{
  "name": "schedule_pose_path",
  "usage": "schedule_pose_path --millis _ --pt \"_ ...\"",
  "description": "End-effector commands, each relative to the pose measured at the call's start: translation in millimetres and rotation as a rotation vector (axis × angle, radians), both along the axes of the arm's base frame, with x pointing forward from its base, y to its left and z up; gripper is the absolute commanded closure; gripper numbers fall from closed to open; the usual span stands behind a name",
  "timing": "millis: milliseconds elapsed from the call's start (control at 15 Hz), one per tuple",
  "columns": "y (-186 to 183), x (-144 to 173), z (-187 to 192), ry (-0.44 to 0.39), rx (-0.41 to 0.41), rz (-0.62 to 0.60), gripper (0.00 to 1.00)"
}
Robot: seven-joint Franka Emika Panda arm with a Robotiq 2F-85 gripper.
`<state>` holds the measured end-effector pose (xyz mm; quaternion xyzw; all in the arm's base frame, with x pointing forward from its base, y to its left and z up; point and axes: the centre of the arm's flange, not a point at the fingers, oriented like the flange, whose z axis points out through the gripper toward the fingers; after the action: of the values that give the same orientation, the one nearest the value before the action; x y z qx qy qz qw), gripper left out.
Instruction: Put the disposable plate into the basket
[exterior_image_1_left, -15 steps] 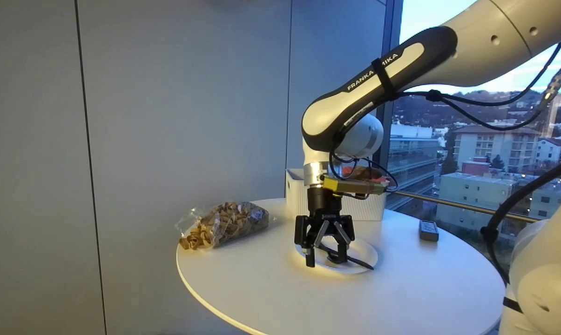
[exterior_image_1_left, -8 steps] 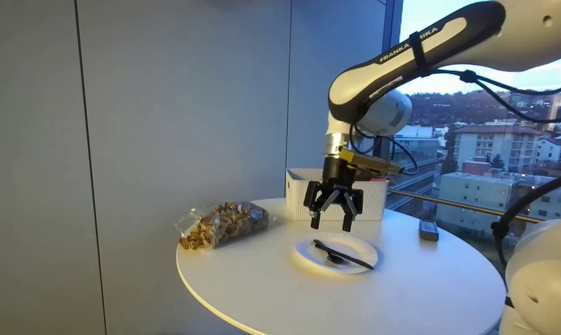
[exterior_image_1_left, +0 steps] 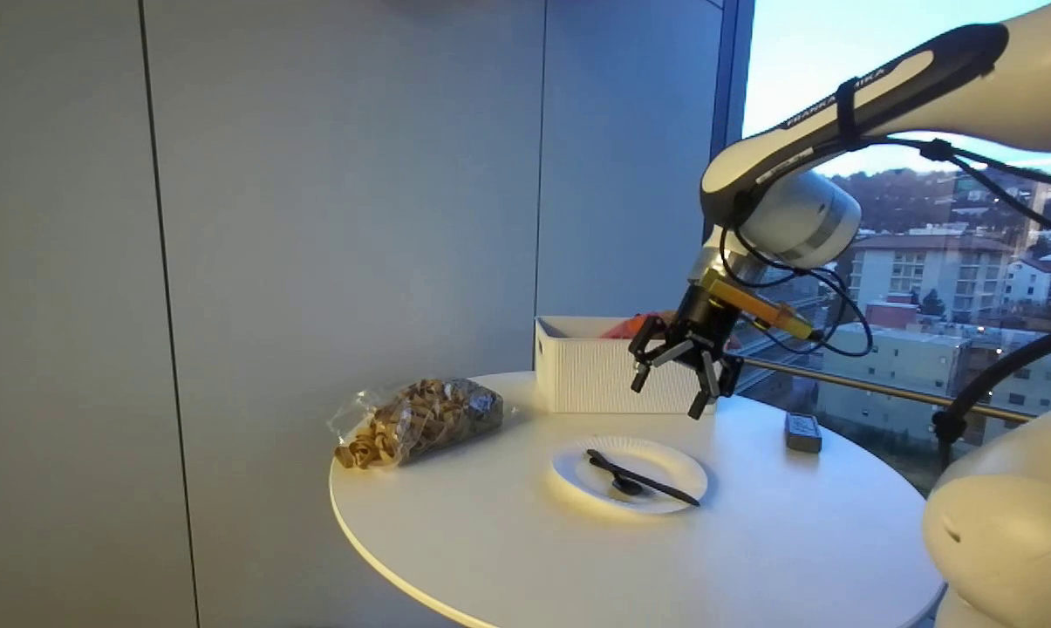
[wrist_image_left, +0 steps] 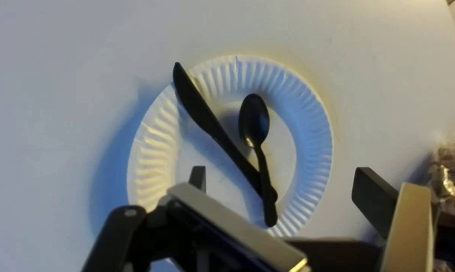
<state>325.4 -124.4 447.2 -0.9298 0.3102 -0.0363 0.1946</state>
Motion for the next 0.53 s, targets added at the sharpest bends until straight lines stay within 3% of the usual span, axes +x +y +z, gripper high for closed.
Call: schedule_pose_path --millis 0,267,467 --pt "-22.2 -6.2 -36.1 -0.017 -0.022 -0.157 0.0" --pt "-38.3 -15.1 -64.5 0.029 -0.104 -0.273 0.0" --pt "-45.5 -9.8 -77.5 0.063 -0.039 -0.235 0.0"
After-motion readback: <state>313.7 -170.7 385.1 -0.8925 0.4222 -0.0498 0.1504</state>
